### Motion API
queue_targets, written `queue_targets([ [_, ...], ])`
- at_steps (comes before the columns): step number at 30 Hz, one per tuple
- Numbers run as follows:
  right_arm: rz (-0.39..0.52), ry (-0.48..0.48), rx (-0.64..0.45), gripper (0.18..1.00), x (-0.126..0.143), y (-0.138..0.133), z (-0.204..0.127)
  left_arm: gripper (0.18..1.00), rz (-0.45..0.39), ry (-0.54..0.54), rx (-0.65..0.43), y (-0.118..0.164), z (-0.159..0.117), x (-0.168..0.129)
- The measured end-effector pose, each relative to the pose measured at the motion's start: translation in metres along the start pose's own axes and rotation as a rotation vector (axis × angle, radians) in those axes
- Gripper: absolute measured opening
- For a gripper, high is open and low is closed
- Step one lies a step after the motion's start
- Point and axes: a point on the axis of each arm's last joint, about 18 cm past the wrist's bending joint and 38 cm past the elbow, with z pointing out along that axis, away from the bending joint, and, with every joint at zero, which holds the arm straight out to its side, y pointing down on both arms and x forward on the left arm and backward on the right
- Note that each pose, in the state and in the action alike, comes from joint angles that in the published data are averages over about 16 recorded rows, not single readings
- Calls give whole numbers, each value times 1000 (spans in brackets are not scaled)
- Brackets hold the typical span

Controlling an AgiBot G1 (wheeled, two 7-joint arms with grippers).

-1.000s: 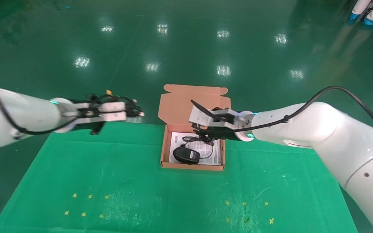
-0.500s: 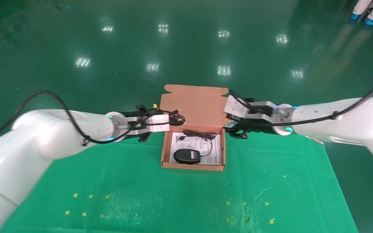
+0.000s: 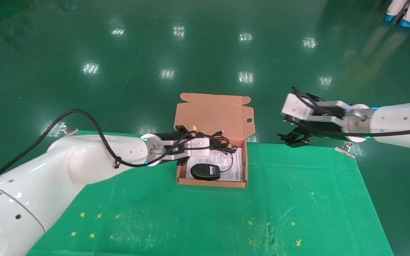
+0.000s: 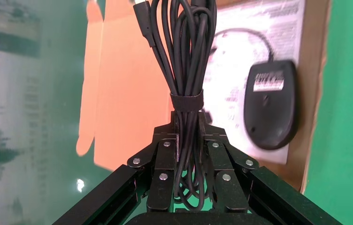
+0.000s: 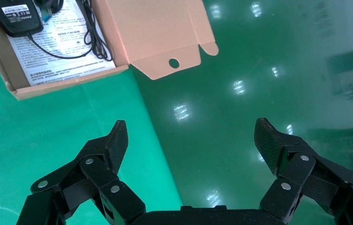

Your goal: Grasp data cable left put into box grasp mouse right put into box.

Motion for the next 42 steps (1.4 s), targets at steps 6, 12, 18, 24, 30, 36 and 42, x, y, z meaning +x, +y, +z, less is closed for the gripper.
queue_targets([
  [6, -3, 20, -8, 971, 4, 7, -16, 250, 8, 9, 28, -9, 4, 7],
  [12, -4, 28, -8, 997, 5, 9, -22, 262, 10, 10, 35, -11, 5, 8],
  [18, -4, 28, -8, 1000, 5, 9, -22, 296, 11, 9, 35, -11, 5, 7],
  [24, -1, 26, -6, 1000, 5, 8, -21, 373, 13, 5, 36, -10, 3, 6],
  [30, -3, 40, 3, 1000, 10, 5, -23, 484, 11, -23, 42, -8, -3, -6],
  [36, -26, 75, 20, 1000, 22, -3, -31, 624, 7, -102, 38, -3, -18, -40],
  [42, -64, 110, 31, 1000, 37, -11, -41, 751, -1, -196, 20, 5, -36, -81],
])
